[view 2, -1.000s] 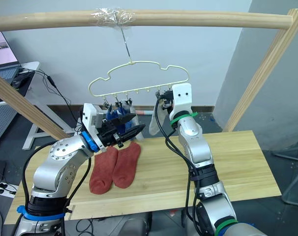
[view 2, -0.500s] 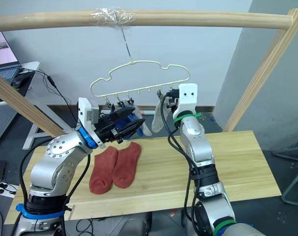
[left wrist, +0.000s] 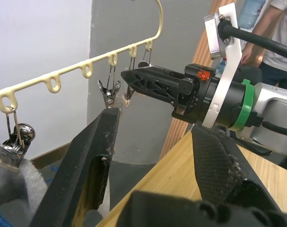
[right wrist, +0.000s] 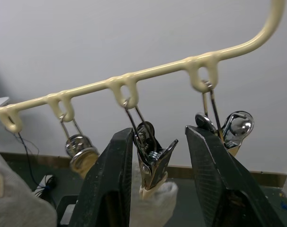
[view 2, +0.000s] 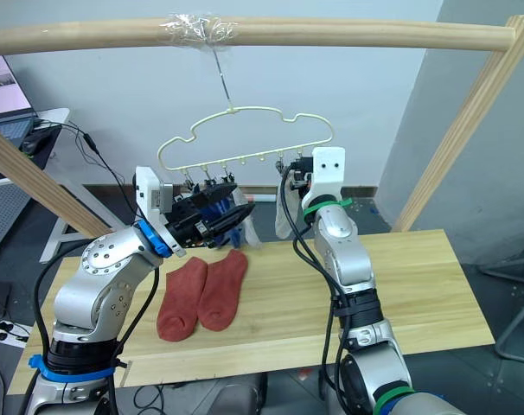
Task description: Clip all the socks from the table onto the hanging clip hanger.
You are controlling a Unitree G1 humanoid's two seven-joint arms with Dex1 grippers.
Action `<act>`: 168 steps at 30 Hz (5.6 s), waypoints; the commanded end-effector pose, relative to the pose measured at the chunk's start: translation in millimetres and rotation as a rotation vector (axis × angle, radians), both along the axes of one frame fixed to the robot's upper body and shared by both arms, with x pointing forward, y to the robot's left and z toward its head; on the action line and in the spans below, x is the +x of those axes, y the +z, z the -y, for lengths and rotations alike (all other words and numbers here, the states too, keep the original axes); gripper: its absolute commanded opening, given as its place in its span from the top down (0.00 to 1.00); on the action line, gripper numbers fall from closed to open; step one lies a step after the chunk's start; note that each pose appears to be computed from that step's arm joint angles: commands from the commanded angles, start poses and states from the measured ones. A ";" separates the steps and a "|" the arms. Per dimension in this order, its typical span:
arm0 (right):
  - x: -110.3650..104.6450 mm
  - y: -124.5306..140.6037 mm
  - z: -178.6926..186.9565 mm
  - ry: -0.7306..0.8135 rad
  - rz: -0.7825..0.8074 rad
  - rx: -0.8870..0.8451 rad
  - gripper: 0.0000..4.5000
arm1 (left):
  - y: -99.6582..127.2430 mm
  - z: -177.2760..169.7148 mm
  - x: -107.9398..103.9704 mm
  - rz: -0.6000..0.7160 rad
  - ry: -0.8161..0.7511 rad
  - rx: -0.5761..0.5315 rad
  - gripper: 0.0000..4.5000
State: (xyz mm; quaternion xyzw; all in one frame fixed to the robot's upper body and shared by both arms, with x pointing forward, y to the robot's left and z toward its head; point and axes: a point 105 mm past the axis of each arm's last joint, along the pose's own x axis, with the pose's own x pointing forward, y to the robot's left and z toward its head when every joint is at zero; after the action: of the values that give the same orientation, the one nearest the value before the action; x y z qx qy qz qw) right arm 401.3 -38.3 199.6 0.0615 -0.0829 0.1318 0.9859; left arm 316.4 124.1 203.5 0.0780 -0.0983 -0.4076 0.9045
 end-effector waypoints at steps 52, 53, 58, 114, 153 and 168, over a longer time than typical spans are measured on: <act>-7.9 32.7 -44.5 0.094 0.018 0.176 0.60 | 19.1 6.2 -12.2 0.054 -0.029 -0.054 0.39; -7.8 32.9 -44.3 0.093 0.018 0.177 0.60 | 18.9 6.6 -12.2 0.053 -0.030 -0.053 0.39; -8.3 33.2 -43.8 0.093 0.021 0.176 0.60 | 16.7 6.6 -13.4 0.050 -0.032 -0.042 0.39; -12.8 26.7 11.8 0.164 -0.018 -0.068 1.00 | -233.6 -60.8 -1.7 -0.655 0.437 0.372 0.33; -21.4 34.6 54.0 0.302 -0.481 0.287 1.00 | -68.0 65.3 9.8 -0.110 0.062 -0.180 0.99; -23.8 36.2 49.3 0.319 -0.500 0.310 1.00 | -61.4 79.8 10.0 -0.069 0.020 -0.156 0.99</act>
State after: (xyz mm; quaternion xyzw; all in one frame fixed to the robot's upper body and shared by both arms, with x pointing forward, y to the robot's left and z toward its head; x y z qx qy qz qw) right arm 378.4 -81.2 230.0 0.2540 0.1658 0.2602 0.9167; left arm 327.7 49.0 131.5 -0.0123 -0.0746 -0.3847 0.9199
